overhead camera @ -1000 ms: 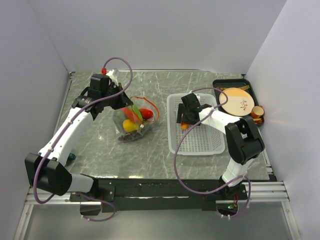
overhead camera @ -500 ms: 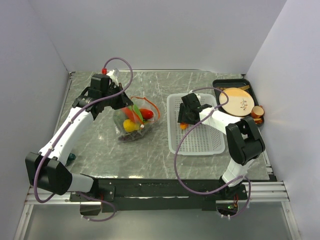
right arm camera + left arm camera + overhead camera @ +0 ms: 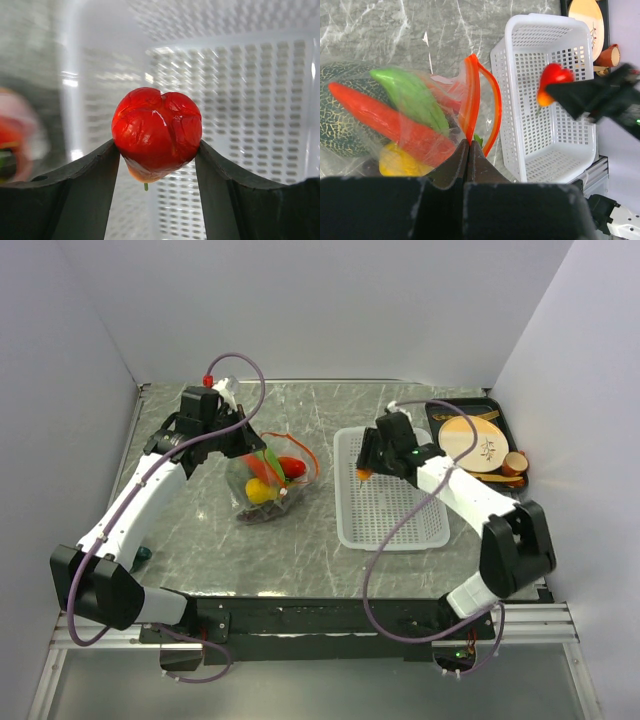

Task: Place the food in the zip-top bag and seal the zipper
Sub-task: Pick up the fake fruit from the bin, then place the fake fruit in the zipper food storage bag.

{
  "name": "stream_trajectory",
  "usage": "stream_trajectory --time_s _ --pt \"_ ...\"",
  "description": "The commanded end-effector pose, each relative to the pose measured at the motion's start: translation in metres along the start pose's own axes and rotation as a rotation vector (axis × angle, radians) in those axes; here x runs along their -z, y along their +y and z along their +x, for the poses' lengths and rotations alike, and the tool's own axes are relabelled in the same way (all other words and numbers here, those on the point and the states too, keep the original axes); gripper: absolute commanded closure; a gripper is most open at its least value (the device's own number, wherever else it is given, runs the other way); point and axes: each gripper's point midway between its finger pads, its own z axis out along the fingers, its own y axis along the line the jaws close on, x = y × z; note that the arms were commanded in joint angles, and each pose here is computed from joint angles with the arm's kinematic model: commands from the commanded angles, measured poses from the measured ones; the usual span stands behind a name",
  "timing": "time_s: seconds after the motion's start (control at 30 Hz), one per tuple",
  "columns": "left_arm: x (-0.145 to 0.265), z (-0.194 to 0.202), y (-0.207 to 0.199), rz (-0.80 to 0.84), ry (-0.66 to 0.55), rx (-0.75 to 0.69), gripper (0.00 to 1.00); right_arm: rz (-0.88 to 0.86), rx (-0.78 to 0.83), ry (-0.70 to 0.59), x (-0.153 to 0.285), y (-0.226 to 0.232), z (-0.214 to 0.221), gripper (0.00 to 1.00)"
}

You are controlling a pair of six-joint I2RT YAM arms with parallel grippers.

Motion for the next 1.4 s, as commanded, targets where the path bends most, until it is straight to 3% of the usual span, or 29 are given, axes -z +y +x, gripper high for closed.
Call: stream_trajectory --time_s 0.0,0.2,0.53,0.93,1.37 --pt "0.006 -0.021 -0.017 0.043 -0.059 -0.03 0.99 -0.245 -0.003 -0.148 0.047 0.054 -0.055 0.59" --pt "0.009 -0.023 -0.024 0.066 -0.067 -0.041 0.99 -0.537 0.089 -0.096 0.069 0.122 -0.052 0.58" --pt "0.015 -0.018 -0.04 0.116 -0.063 -0.09 0.99 -0.806 0.239 0.053 0.082 0.202 -0.011 0.56" --pt "0.021 -0.015 -0.059 0.174 -0.052 -0.139 0.99 -0.784 0.318 0.202 0.05 0.206 0.025 0.54" --pt "0.034 -0.004 -0.077 0.246 -0.005 -0.196 0.99 -0.645 0.291 0.079 0.022 0.206 -0.008 0.5"
